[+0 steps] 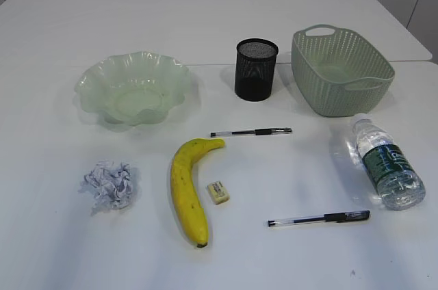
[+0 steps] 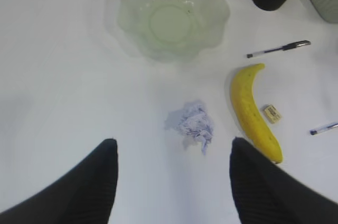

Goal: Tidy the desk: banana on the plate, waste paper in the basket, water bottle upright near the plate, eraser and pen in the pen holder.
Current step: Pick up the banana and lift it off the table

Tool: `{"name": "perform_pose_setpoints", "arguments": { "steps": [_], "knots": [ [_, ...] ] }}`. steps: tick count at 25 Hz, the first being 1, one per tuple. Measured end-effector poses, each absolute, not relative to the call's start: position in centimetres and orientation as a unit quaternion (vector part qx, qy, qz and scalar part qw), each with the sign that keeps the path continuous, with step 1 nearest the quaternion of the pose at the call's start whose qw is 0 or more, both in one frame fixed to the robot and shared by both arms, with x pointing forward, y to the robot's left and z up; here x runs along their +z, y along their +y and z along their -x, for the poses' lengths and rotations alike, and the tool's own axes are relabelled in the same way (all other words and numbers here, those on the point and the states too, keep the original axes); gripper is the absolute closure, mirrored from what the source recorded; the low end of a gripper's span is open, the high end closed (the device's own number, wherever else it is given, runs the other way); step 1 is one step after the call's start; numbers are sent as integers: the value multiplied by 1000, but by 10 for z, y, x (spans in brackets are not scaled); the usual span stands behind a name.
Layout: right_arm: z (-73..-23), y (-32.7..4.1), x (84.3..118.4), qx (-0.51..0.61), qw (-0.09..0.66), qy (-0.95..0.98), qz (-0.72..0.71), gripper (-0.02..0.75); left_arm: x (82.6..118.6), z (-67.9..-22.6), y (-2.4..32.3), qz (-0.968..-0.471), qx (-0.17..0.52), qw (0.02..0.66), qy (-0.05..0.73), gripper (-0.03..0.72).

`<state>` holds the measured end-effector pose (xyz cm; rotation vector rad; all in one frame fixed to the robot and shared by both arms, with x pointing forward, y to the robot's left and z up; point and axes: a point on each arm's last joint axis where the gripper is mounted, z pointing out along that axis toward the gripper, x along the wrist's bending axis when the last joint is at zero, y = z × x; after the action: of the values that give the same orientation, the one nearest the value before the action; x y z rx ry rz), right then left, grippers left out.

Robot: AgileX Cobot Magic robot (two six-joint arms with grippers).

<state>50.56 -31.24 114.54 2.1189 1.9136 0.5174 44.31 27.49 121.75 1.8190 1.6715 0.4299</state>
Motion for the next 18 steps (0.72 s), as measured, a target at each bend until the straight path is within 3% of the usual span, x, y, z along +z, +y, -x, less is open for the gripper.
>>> {"name": "perform_pose_setpoints", "arguments": {
  "steps": [6,12,18],
  "knots": [
    [-506,-311,1145,182,114,656,-723,400,1203,-465,261,-721,122,304,611,221],
    [-506,-310,1145,183,111,656,-723,400,1179,-486,225,-770,73,275,571,221],
    [-506,-310,1145,187,108,656,-724,400,1160,-504,185,-814,67,247,521,165]
  ]
}}
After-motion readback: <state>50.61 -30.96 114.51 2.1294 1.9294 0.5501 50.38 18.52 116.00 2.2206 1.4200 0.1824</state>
